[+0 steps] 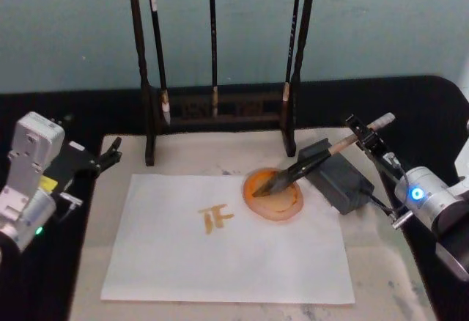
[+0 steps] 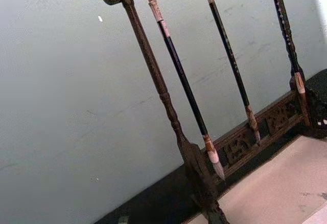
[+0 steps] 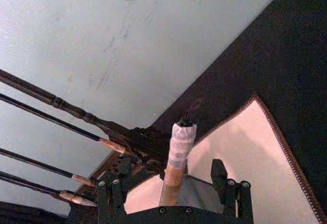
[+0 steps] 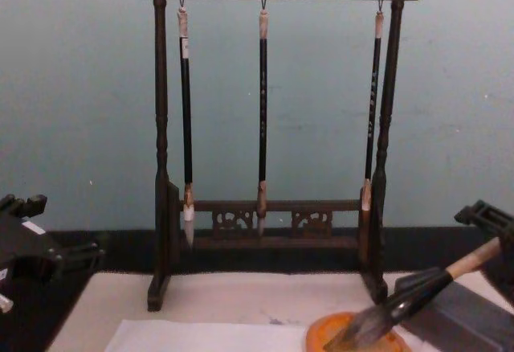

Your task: Pick up the brush from the inkstone, write on the paper, then place the brush back to its original position.

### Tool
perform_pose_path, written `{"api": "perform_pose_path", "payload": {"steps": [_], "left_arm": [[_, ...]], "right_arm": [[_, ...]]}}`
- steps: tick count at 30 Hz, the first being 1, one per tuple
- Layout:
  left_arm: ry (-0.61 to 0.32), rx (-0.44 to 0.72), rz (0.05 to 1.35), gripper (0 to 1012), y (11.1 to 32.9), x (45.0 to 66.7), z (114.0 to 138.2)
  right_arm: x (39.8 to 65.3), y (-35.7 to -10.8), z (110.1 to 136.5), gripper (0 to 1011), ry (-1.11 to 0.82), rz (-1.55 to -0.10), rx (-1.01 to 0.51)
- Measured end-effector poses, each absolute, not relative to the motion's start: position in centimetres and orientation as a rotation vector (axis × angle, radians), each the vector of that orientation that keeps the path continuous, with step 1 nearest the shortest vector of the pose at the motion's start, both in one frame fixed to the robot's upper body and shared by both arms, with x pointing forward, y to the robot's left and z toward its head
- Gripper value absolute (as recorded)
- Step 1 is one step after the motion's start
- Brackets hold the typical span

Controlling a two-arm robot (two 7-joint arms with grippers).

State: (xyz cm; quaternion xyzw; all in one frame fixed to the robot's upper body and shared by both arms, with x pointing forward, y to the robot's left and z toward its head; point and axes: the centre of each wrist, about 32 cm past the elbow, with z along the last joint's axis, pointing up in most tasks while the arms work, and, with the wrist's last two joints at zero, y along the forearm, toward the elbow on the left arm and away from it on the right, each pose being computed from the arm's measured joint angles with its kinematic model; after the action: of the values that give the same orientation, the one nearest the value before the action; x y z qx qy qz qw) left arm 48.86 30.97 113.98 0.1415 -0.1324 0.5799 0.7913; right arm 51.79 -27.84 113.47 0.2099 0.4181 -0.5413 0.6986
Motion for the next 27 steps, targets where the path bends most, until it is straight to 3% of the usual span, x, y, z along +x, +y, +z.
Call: {"api": "perform_pose_path", "payload": {"steps": [20,27], "left_arm": [[-0.285,0.305,1.248,1010,30.97,48.86,113.98],[-0.285,0.305,1.248,1010,30.97,48.86,113.98]], "right_arm": [[51.74,-27.60,113.35,995,0.935,-1.201,0.467],[51.74,-27.62,113.36,843,0.935,-1.202,0.467]]}}
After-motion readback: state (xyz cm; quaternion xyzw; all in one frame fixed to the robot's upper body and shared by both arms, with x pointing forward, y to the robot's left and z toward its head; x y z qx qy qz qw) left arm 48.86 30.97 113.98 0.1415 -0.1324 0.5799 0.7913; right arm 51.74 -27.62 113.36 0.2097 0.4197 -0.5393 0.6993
